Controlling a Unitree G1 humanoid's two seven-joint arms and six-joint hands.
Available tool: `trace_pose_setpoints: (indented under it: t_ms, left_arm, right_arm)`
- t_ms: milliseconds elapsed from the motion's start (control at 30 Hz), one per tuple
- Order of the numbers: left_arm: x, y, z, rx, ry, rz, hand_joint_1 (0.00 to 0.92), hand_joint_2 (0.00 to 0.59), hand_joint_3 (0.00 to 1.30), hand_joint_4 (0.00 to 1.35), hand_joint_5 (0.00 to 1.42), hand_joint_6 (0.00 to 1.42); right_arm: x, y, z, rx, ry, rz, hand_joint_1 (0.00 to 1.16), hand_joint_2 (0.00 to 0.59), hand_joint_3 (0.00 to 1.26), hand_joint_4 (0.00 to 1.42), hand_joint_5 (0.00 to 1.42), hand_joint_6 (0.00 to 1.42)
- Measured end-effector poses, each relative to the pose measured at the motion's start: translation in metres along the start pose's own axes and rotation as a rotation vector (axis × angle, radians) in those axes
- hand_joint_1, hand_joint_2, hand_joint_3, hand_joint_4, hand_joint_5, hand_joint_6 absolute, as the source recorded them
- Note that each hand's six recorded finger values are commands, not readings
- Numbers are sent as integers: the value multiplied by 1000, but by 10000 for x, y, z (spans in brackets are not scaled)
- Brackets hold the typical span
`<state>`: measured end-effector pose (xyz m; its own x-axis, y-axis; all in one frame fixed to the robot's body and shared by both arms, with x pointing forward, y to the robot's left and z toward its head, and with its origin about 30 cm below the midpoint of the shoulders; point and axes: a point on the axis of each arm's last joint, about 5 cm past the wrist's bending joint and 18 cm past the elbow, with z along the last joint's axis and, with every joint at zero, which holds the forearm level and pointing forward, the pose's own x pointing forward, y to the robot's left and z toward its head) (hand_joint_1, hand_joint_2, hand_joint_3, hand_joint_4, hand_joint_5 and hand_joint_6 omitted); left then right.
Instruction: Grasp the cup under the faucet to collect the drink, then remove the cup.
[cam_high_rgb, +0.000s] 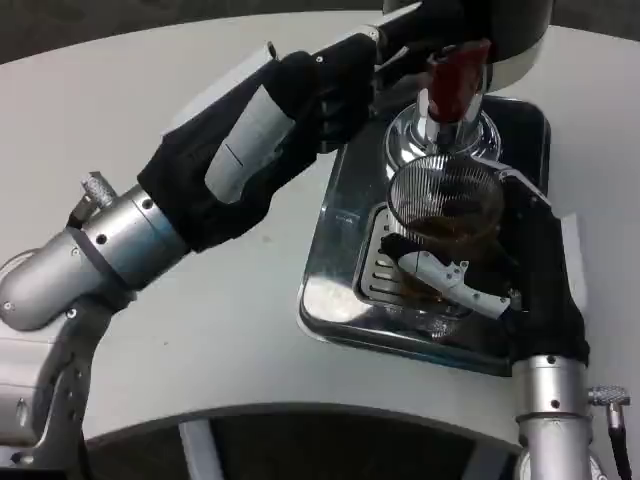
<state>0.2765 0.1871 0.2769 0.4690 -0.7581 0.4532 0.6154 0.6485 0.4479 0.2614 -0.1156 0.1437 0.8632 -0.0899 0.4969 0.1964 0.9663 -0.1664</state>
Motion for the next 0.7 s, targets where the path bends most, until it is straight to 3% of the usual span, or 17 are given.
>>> trace_pose_setpoints:
  t_ms: [400, 600, 700]
  left_arm:
    - [-245, -2, 114, 46, 38, 61, 0, 63, 130, 0, 47, 37]
    - [-398, -65, 220, 96, 43, 97, 0, 63, 130, 0, 70, 64]
    - [-479, -105, 228, 100, 56, 124, 0, 64, 130, 0, 82, 78]
  right_arm:
    - [-121, -64, 48, 2, 7, 13, 988, 143, 728, 757, 845, 726]
    - [-192, -132, 125, 7, -2, 23, 991, 146, 728, 757, 845, 726]
    - [-215, -162, 166, 10, -12, 23, 990, 148, 729, 761, 845, 726]
